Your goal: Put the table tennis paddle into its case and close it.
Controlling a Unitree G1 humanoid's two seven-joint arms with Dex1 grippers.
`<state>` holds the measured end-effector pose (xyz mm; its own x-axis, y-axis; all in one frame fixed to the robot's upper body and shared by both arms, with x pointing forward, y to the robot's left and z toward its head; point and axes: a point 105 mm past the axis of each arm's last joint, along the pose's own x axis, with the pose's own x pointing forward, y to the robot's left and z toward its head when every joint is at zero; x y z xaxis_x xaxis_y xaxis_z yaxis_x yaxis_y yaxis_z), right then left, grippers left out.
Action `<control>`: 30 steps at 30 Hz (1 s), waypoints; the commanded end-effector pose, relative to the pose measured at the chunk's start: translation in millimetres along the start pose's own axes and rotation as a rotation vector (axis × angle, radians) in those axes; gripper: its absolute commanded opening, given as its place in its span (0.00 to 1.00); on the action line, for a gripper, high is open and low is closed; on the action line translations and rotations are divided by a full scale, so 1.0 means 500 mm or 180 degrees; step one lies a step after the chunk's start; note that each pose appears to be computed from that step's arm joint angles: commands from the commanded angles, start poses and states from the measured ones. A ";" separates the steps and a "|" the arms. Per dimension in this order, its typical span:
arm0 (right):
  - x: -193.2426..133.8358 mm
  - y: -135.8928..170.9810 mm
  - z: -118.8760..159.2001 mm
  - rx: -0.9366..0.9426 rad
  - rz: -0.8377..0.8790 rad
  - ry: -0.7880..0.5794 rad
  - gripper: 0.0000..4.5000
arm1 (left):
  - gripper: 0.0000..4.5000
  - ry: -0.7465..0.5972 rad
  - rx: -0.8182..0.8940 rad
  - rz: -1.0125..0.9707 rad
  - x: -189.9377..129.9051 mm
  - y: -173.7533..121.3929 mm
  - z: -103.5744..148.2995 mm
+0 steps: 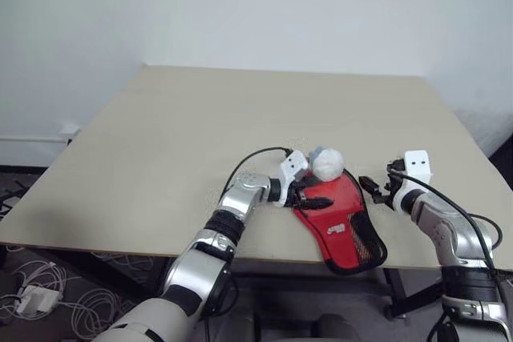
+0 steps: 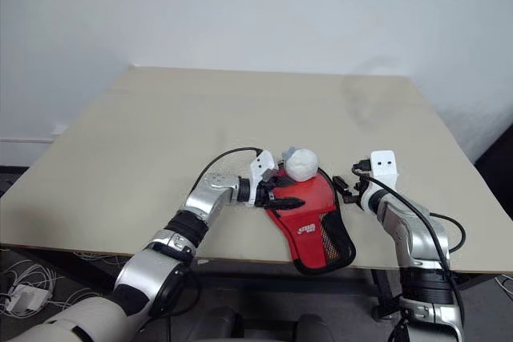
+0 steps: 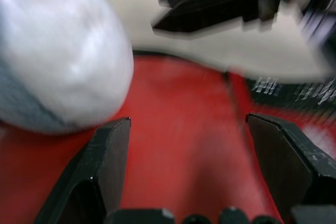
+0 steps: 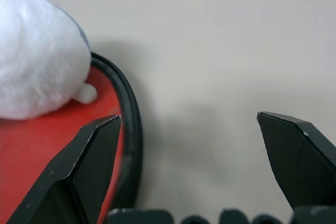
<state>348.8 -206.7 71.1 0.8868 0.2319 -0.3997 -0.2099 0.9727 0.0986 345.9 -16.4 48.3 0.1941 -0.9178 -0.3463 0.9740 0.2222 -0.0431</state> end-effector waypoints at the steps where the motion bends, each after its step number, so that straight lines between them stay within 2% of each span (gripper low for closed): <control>1: 0.010 0.040 0.073 0.0119 0.0247 -0.0362 1.00 | 0.82 0.0119 0.0239 0.0069 -0.005 0.007 -0.005; 4: 0.013 0.070 0.119 0.0202 0.0411 -0.0604 1.00 | 0.82 0.0190 0.0253 0.0048 -0.005 0.002 -0.022; 8: 0.023 0.087 0.132 0.0297 0.0494 -0.0629 1.00 | 0.82 0.0161 0.0235 0.0115 -0.003 0.005 -0.020; 17: 0.059 0.132 0.082 0.0414 0.0648 -0.0340 1.00 | 0.82 0.0165 0.0214 0.0327 -0.016 0.032 -0.016; 28: 0.069 0.167 0.044 0.0663 0.0898 -0.0029 1.00 | 0.82 0.0190 0.0173 0.0421 -0.014 0.040 -0.019; 30: 0.067 0.176 0.042 0.0732 0.0991 -0.0041 0.92 | 0.83 0.0219 0.0173 0.0450 -0.014 0.042 -0.024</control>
<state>369.5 -119.6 82.6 0.8139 0.4825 -0.3237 -0.3522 0.8528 0.3857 359.2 -4.6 42.1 0.2969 -0.8782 -0.3749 0.9512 0.3065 0.0352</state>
